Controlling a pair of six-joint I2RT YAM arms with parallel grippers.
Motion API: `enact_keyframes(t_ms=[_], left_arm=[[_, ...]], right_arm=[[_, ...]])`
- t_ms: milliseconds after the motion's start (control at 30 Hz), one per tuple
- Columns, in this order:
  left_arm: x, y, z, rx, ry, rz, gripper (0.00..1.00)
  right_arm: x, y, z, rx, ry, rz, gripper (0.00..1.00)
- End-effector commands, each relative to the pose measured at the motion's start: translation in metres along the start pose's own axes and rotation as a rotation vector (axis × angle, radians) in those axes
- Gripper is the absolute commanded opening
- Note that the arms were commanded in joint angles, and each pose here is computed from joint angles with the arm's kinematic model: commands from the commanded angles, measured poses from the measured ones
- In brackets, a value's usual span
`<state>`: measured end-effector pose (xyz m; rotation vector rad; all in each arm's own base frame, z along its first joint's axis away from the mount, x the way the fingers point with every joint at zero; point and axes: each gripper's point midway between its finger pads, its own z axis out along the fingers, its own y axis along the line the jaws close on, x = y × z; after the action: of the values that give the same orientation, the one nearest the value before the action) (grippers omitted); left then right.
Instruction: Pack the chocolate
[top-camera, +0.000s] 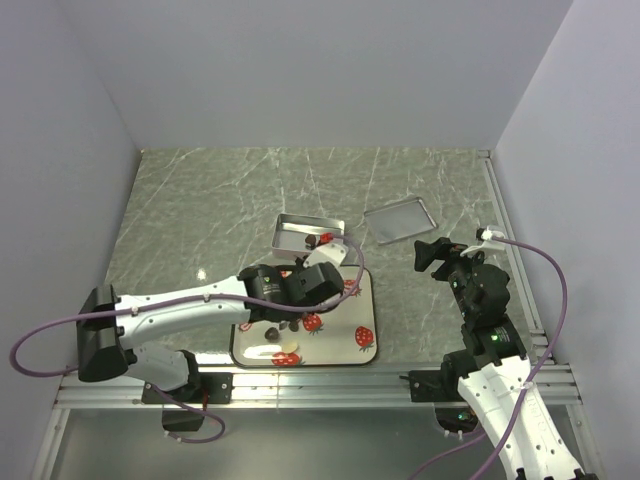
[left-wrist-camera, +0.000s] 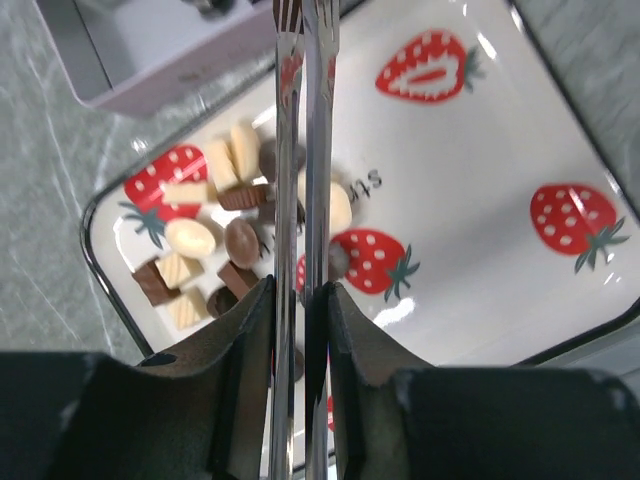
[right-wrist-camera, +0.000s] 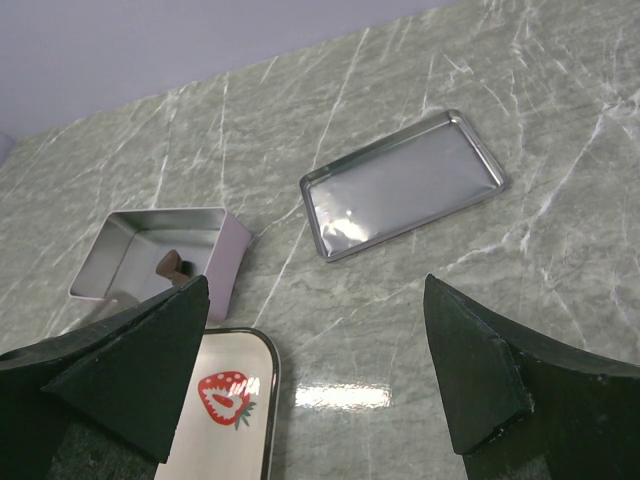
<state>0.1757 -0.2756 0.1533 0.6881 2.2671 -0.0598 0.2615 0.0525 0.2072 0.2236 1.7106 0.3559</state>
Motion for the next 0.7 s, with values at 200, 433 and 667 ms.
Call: enact_keyframes(t_ms=[200,433,667], left_arm=[[-0.081,0.053,0.004,-0.017,-0.198,-0.157,0.3],[-0.076,0.063,0.019,-0.024,-0.166,-0.179,0.32],[-0.073,0.066,0.02,-0.046,-0.152,-0.189,0.46]], right_arm=[[-0.015,0.006,0.0,-0.024,-0.05,-0.01,0.94],[-0.014,0.006,0.001,-0.024,-0.045,-0.012,0.94],[-0.014,0.006,0.001,-0.024,-0.046,-0.01,0.94]])
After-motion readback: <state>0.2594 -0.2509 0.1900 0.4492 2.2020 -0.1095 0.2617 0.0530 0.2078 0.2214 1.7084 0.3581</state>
